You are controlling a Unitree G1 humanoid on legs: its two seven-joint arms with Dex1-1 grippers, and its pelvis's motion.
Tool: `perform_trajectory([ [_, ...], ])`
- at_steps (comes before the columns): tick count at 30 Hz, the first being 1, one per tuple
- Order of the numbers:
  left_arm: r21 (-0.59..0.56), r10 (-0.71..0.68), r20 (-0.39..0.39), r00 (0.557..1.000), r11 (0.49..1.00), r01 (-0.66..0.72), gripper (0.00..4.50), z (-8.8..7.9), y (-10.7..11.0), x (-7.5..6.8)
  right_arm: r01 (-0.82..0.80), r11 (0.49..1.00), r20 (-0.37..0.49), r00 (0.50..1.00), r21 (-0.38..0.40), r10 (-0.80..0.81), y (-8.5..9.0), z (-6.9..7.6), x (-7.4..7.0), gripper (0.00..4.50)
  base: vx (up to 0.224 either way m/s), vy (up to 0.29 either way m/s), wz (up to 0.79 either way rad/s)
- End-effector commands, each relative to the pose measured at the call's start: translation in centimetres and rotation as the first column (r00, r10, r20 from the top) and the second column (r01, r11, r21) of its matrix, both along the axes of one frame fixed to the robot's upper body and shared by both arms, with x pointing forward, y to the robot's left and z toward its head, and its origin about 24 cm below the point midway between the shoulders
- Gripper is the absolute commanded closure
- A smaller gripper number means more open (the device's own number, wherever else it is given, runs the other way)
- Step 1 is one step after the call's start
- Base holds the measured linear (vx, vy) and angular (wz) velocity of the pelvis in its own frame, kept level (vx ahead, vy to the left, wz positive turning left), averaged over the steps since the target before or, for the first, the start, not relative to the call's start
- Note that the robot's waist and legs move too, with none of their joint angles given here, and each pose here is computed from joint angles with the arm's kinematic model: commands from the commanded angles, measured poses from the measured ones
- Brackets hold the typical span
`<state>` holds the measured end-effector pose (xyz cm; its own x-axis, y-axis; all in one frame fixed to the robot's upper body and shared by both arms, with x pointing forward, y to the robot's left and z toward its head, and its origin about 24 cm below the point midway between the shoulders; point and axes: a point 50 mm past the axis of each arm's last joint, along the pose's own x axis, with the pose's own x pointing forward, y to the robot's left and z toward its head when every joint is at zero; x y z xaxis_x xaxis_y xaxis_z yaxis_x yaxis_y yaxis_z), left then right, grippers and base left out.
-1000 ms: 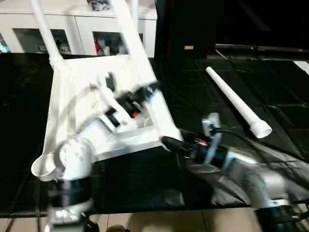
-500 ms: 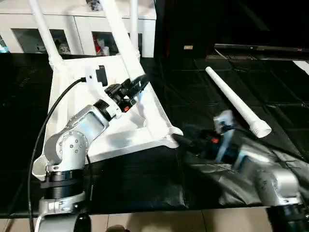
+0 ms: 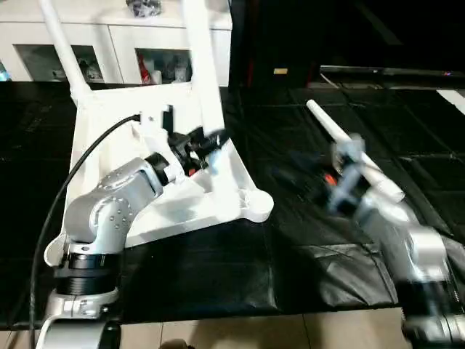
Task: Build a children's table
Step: Pick table leg
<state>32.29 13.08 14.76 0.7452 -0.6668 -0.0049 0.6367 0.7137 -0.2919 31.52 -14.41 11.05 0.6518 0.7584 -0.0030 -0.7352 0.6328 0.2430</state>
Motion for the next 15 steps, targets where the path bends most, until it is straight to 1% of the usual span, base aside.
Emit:
perform_trajectory([
  [1, 0.067, -0.015, 0.078, 0.997, 0.998, 0.010, 2.63, 1.3, -1.1, 0.1, -0.007, 1.000, -0.027, 1.000, -0.009, 0.007, 1.2, 0.3, 0.2, 0.00, 0.000, 0.000, 0.00],
  [2, 0.087, -0.013, 0.094, 0.995, 0.996, 0.004, 2.63, 1.3, -1.5, 0.1, -0.010, 1.000, -0.036, 0.999, -0.024, 0.009, 2.1, 0.3, 0.4, 0.00, 0.000, 0.000, 0.00],
  [3, 0.089, -0.011, 0.102, 0.995, 0.996, 0.002, 2.64, 1.4, -1.7, 0.1, -0.010, 0.999, -0.040, 0.999, -0.032, 0.008, 2.4, 0.2, 0.4, 0.00, 0.000, 0.000, 0.00],
  [6, 0.094, 0.002, 0.121, 0.993, 0.995, -0.014, 2.64, 1.7, -2.5, 0.1, -0.058, 0.998, -0.029, 0.998, -0.040, 0.057, 4.7, 0.4, 0.2, 0.00, 0.000, 0.000, 0.00],
  [7, 0.094, 0.005, 0.123, 0.992, 0.995, -0.017, 2.64, 1.8, -2.5, 0.1, -0.065, 0.997, -0.030, 0.998, -0.041, 0.064, 5.0, 0.5, 0.2, 0.00, 0.000, 0.000, 0.00],
  [8, 0.098, 0.013, 0.131, 0.991, 0.995, -0.026, 2.64, 2.0, -2.7, 0.2, -0.073, 0.996, -0.053, 0.996, -0.058, 0.070, 5.9, 0.5, 0.2, 0.00, 0.000, 0.000, 0.00],
  [9, 0.098, 0.013, 0.131, 0.991, 0.995, -0.026, 2.64, 2.0, -2.7, 0.2, -0.073, 0.996, -0.054, 0.996, -0.059, 0.070, 5.9, 0.4, 0.2, 0.00, 0.000, 0.000, 0.00],
  [10, 0.107, 0.014, 0.143, 0.990, 0.994, -0.029, 2.64, 2.2, -2.8, 0.2, -0.062, 0.995, -0.074, 0.996, -0.075, 0.056, 6.5, 0.4, 0.4, 0.00, 0.000, 0.000, 0.00],
  [12, 0.108, 0.013, 0.144, 0.989, 0.994, -0.029, 2.64, 2.3, -2.8, 0.2, -0.060, 0.995, -0.075, 0.996, -0.076, 0.054, 6.6, 0.4, 0.4, 0.00, 0.000, 0.000, 0.00],
  [13, 0.111, 0.011, 0.151, 0.989, 0.993, -0.028, 2.64, 2.5, -3.0, 0.2, -0.048, 0.996, -0.077, 0.996, -0.074, 0.042, 6.9, 0.4, 0.5, 0.18, 0.000, 0.000, 0.00],
  [14, 0.116, 0.005, 0.157, 0.988, 0.993, -0.023, 2.64, 2.6, -3.1, 0.2, -0.031, 0.996, -0.065, 0.998, -0.079, 0.026, 7.2, 0.4, 0.6, 0.18, 0.000, 0.000, 0.00],
  [15, 0.119, 0.001, 0.161, 0.987, 0.993, -0.020, 2.64, 2.7, -3.2, 0.2, -0.022, 0.996, -0.056, 0.998, -0.083, 0.017, 7.4, 0.3, 0.7, 0.29, 0.000, 0.000, 0.00],
])
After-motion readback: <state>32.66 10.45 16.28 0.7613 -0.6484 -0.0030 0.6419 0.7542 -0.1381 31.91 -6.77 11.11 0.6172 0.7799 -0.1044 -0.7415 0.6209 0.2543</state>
